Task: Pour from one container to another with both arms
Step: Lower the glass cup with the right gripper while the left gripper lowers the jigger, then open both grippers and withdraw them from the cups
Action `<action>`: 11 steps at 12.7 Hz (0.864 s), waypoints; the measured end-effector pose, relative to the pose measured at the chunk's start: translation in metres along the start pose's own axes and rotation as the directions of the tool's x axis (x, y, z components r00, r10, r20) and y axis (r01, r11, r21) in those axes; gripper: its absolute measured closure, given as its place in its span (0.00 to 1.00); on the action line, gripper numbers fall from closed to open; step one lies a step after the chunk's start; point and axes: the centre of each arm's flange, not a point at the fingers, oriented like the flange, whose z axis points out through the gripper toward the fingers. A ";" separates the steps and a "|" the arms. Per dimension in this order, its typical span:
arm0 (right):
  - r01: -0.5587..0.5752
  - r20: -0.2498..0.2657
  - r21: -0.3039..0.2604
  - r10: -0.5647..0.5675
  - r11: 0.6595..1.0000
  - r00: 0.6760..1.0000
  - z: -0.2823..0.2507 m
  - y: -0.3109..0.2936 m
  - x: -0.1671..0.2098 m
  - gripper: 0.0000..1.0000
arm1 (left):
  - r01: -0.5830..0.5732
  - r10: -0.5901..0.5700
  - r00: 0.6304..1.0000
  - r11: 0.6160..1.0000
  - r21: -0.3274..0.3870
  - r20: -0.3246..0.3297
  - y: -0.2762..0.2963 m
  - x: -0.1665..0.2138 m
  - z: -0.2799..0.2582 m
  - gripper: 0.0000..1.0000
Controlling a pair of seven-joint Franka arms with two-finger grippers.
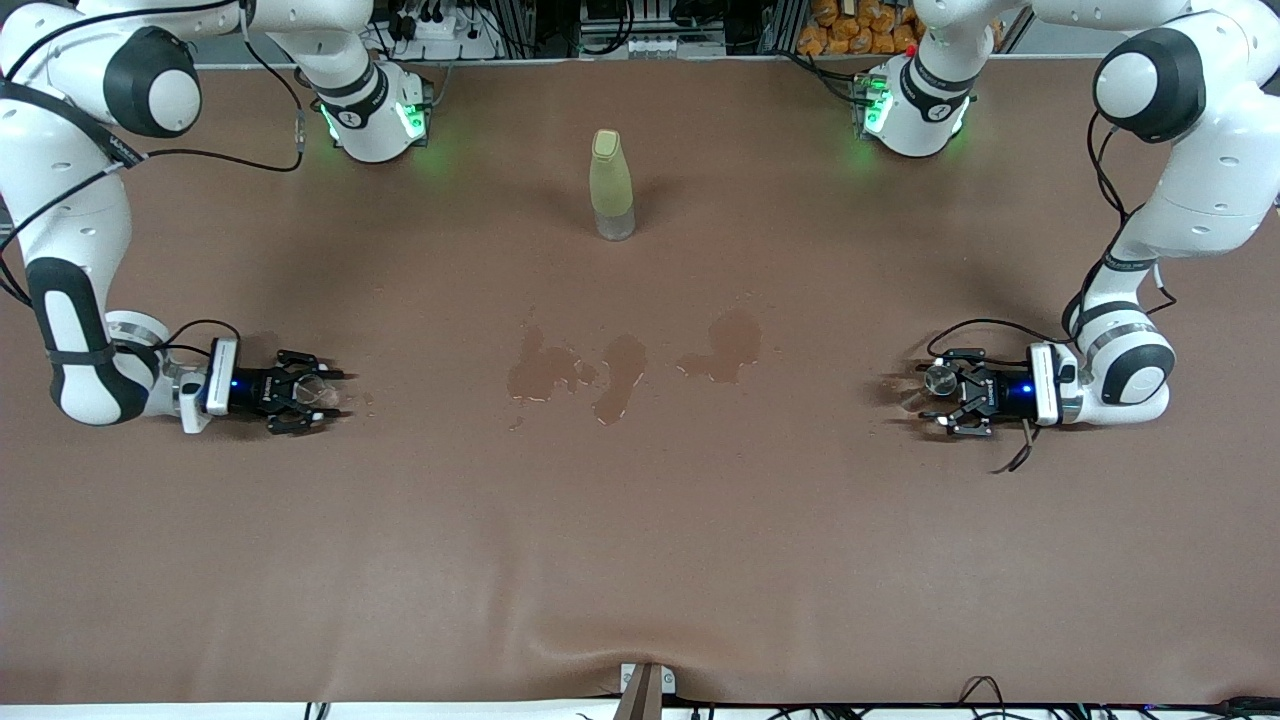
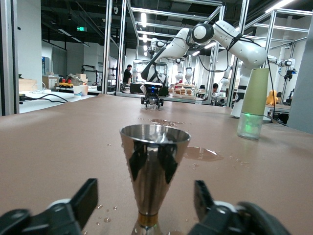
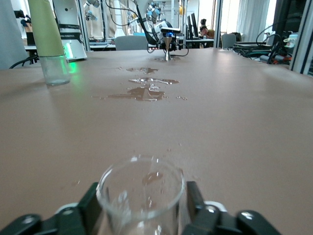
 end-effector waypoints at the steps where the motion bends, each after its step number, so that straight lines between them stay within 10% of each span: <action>1: -0.002 0.012 -0.005 0.002 1.000 1.000 -0.008 -0.001 -0.001 0.09 | -0.001 0.001 1.000 1.000 0.001 0.001 -0.001 0.001 -0.001 0.00; 6: -0.101 0.117 -0.002 0.101 0.995 0.988 -0.058 -0.014 0.000 0.05 | -0.003 0.003 1.000 1.000 0.019 0.003 -0.001 0.003 -0.012 0.00; 11: -0.366 0.332 -0.044 0.359 0.930 0.872 -0.144 -0.022 0.065 0.01 | 0.037 -0.039 0.997 0.999 0.026 0.064 -0.010 0.029 -0.050 0.00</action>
